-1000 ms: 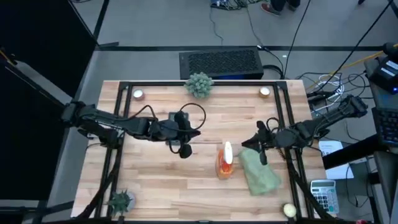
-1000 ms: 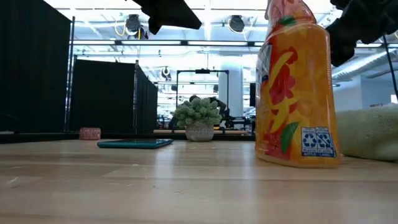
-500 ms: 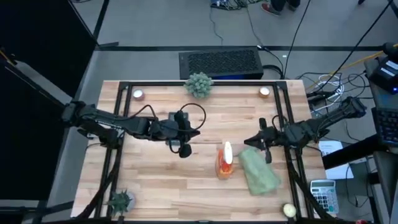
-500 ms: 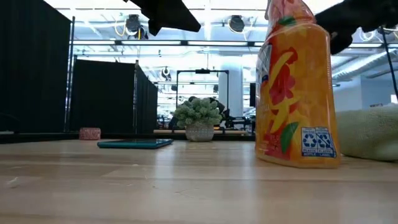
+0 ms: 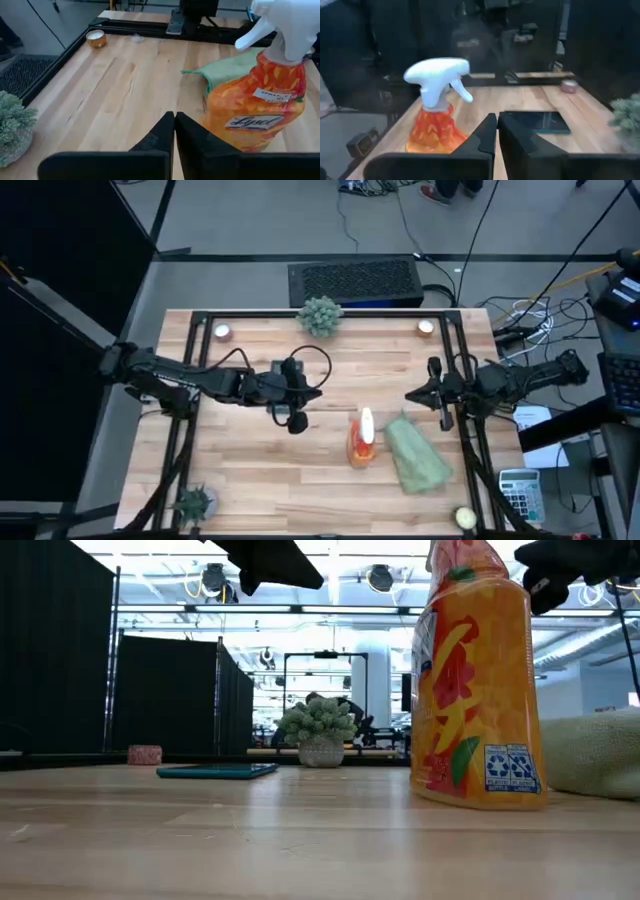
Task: Apply microfiber cloth
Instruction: Return to Home Position
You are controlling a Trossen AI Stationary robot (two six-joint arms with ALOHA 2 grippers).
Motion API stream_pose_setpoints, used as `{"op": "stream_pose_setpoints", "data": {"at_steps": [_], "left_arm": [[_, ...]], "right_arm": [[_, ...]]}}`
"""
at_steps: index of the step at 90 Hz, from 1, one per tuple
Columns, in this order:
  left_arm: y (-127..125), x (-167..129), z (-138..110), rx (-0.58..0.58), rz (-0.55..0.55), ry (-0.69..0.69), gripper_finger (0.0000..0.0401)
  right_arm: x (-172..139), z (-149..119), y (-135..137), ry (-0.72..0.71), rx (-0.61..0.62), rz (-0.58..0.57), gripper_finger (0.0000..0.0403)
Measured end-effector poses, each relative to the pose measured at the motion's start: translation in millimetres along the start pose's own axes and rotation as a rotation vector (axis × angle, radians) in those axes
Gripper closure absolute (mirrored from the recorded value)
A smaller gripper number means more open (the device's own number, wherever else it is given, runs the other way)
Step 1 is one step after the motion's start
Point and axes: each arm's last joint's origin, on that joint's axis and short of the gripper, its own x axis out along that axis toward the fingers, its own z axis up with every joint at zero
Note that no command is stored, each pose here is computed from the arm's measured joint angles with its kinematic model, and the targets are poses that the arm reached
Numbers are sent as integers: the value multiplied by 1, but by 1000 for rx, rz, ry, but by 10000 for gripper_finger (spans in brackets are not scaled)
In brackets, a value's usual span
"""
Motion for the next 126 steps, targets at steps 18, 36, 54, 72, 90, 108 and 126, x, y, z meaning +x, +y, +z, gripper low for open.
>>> {"op": "stream_pose_setpoints", "data": {"at_steps": [18,36,54,72,90,108,126], "left_arm": [[-4,3,-5,38,-147,-48,401],[0,1,-12,45,-165,-111,401],[8,-17,-31,6,-166,-176,401],[18,-54,-43,-19,-179,-267,401],[25,-72,-69,-72,-187,-269,401],[27,-80,-83,-85,-239,-283,401],[31,-85,-105,-117,-255,-328,401]], "right_arm": [[5,-32,0,-76,12,32,399],[5,-60,-2,-128,29,39,399],[3,-64,-3,-119,42,39,399],[0,-70,-5,-63,25,8,399],[-4,-73,-6,-40,61,28,399],[-5,-73,-4,-40,58,102,399],[-5,-73,-5,-45,34,80,399]]}}
